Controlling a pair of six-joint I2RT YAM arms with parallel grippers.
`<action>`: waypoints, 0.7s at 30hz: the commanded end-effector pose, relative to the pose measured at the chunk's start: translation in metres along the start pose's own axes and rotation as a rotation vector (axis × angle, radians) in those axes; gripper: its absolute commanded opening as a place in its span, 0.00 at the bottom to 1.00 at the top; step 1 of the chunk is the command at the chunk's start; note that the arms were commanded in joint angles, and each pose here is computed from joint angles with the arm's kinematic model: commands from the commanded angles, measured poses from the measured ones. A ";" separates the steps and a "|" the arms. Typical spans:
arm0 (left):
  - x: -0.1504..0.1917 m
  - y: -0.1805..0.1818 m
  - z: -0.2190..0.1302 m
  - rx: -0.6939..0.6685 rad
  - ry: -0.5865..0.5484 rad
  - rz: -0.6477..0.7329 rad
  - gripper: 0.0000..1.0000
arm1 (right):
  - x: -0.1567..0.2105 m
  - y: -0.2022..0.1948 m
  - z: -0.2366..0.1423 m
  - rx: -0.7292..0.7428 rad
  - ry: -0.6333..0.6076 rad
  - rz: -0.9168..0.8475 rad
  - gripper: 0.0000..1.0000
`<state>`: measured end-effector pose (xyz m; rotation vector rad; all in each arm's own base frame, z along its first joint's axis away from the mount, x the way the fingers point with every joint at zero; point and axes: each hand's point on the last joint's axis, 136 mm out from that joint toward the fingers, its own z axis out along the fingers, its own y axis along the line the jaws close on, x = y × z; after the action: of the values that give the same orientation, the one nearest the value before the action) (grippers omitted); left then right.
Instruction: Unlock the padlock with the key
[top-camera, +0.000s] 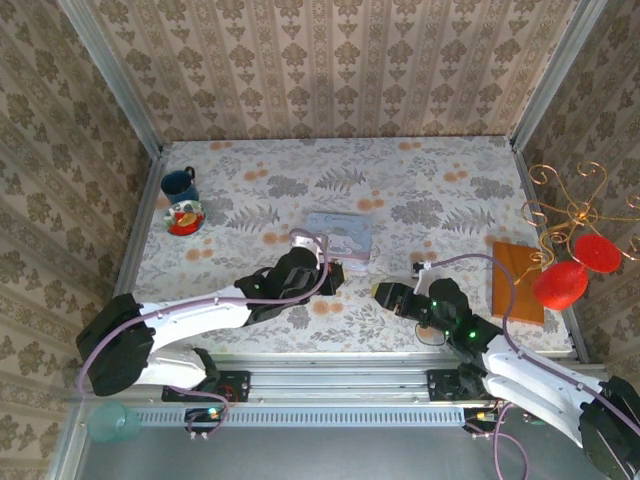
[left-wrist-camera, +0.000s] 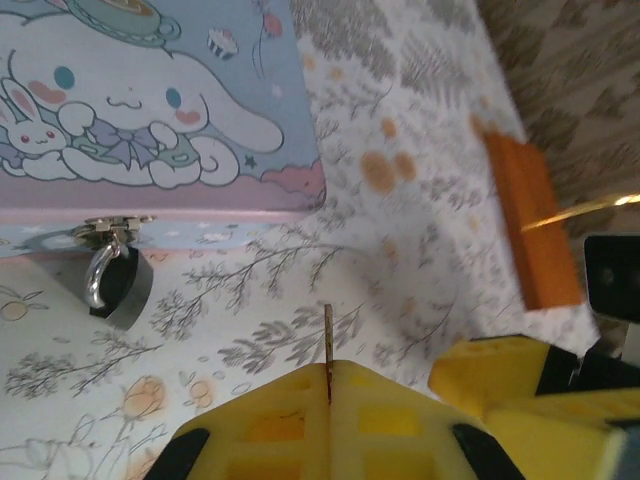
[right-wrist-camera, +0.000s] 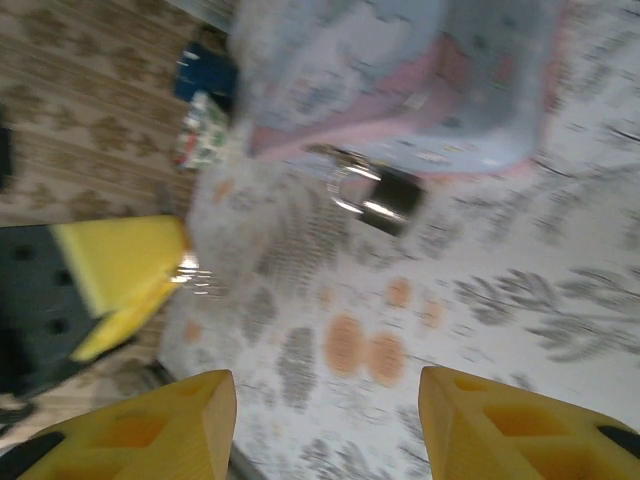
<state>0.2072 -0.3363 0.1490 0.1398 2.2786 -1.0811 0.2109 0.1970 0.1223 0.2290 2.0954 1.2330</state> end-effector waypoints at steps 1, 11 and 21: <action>-0.027 -0.038 -0.012 0.162 -0.143 -0.118 0.00 | -0.022 0.047 -0.010 -0.205 -0.099 0.003 0.52; -0.025 -0.073 -0.018 0.363 -0.167 -0.204 0.00 | -0.031 0.070 -0.023 -0.313 -0.151 -0.012 0.53; -0.021 -0.090 -0.016 0.441 -0.139 -0.250 0.00 | -0.033 0.090 -0.025 -0.372 -0.128 -0.037 0.49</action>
<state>0.1926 -0.3747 0.2150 -0.0487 1.9821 -1.5786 0.2071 0.2068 0.1952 0.1497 1.7912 1.4600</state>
